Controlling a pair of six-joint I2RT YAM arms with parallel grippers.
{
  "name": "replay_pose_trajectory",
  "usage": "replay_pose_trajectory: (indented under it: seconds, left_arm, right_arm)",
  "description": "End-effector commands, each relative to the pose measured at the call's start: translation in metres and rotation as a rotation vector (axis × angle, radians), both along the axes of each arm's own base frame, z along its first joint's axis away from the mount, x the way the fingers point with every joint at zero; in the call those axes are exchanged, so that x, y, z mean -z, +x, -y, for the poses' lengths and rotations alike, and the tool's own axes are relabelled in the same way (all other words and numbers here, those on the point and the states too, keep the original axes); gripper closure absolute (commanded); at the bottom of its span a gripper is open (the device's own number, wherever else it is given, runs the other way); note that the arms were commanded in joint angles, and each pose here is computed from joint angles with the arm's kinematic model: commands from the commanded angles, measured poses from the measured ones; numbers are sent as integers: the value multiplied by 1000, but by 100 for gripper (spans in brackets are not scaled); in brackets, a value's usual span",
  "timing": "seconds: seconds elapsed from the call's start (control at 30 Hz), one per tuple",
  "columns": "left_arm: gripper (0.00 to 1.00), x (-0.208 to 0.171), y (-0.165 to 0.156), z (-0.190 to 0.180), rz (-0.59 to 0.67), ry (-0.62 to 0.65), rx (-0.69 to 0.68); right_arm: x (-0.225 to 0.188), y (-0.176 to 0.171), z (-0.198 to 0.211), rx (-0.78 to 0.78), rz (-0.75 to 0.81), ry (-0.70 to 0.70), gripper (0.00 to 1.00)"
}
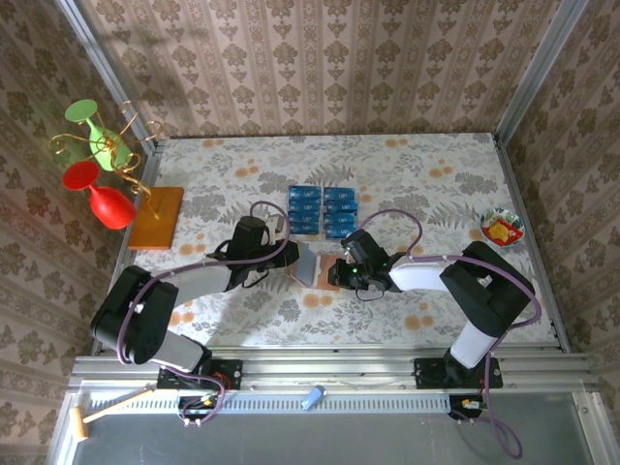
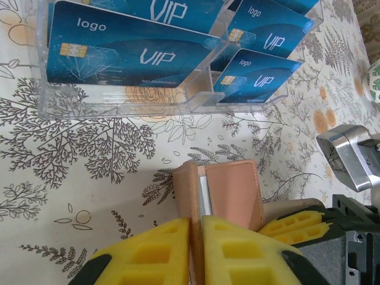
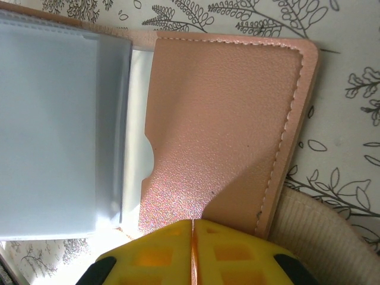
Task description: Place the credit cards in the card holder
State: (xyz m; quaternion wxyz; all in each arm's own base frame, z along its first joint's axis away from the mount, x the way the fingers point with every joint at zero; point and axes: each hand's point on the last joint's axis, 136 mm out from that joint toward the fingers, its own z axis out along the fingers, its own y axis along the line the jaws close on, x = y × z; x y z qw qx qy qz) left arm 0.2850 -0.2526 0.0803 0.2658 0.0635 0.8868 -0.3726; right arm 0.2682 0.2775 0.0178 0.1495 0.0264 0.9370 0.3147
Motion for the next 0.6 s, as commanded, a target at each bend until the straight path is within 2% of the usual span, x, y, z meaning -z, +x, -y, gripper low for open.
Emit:
replay_pose_trajectory:
  seconds: [0.0, 0.13, 0.57]
  left_arm:
    - [90, -1, -1, -1, 2, -18, 2]
    - [100, -10, -4, -1, 11, -36, 6]
    - [100, -25, -23, -10, 12, -74, -15]
  right_arm:
    - [27, -8, 13, 14, -46, -78, 87]
    - [25, -6, 3, -20, -57, -57, 87]
    - [28, -9, -40, -123, -72, -47, 89]
